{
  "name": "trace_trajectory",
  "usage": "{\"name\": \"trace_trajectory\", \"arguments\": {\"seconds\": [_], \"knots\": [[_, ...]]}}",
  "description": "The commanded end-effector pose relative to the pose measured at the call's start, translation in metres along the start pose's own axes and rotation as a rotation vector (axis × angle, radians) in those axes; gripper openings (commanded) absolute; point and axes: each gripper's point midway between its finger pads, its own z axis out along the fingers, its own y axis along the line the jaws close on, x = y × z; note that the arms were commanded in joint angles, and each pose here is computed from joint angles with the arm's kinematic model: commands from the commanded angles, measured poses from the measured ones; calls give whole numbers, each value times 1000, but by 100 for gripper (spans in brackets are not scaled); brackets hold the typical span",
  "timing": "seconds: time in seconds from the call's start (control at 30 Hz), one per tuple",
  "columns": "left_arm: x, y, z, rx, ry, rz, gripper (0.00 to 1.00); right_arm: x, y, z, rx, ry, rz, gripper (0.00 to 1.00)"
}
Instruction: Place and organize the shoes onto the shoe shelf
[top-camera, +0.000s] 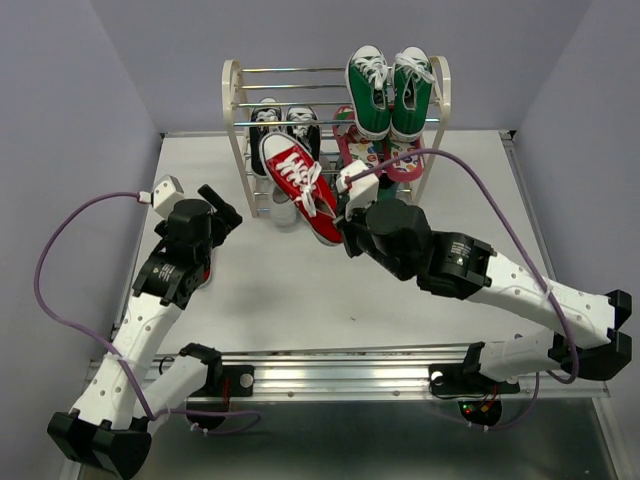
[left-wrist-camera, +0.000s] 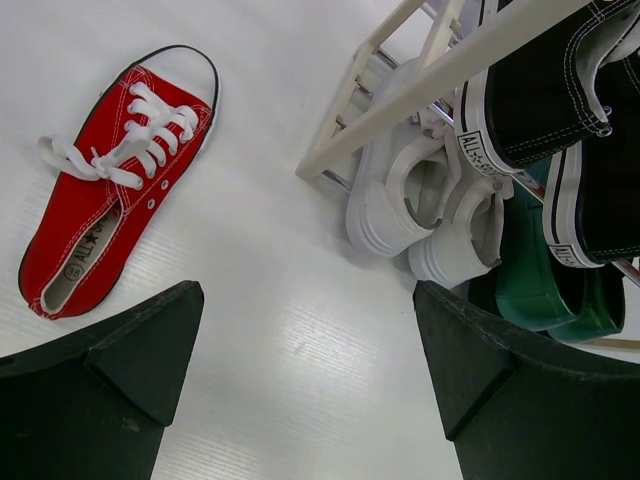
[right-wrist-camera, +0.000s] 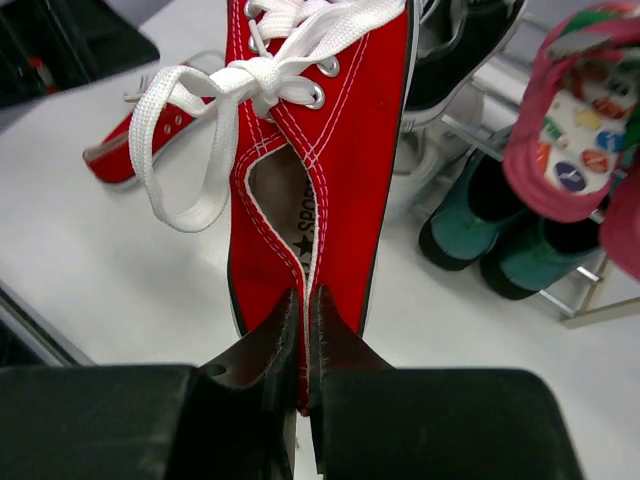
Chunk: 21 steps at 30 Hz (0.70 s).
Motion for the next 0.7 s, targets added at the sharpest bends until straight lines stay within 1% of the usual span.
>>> {"name": "trace_trajectory", "arguments": {"seconds": [0.0, 0.03, 0.07, 0.1, 0.17, 0.2, 0.27, 0.37, 0.4, 0.47, 0.5, 0.57, 0.67], "knots": [[-7, -3, 2, 12, -31, -20, 99, -104, -31, -23, 141, -264, 95, 1], [-4, -6, 2, 25, -16, -15, 99, -124, -36, -29, 160, -302, 114, 1], [-2, -7, 4, 29, -8, -9, 99, -126, -36, -18, 184, -290, 78, 1], [-1, -7, 6, 28, -11, -6, 99, -146, -51, -21, 229, -328, 111, 1], [0, -7, 8, 24, -5, -9, 99, -161, -69, -15, 291, -348, 128, 1], [0, -10, 8, 28, 3, -6, 99, -161, -74, 1, 327, -336, 131, 1], [0, -12, 9, 33, 6, 4, 99, -171, -114, 18, 445, -346, 160, 1], [-1, -12, 9, 30, 0, 2, 99, -174, -123, 43, 454, -340, 154, 1], [-1, -12, 10, 32, -1, 0, 99, -174, -124, 58, 466, -332, 152, 1], [-1, -11, 11, 31, -2, -2, 99, -174, -137, 73, 493, -328, 148, 1], [-1, -11, 10, 31, -2, -3, 99, -184, -141, 73, 498, -352, 161, 1], [0, -10, 12, 25, -2, -1, 99, -180, -148, 88, 526, -339, 159, 1], [0, -9, 13, 15, -2, 2, 99, -185, -152, 91, 527, -360, 195, 1]]}}
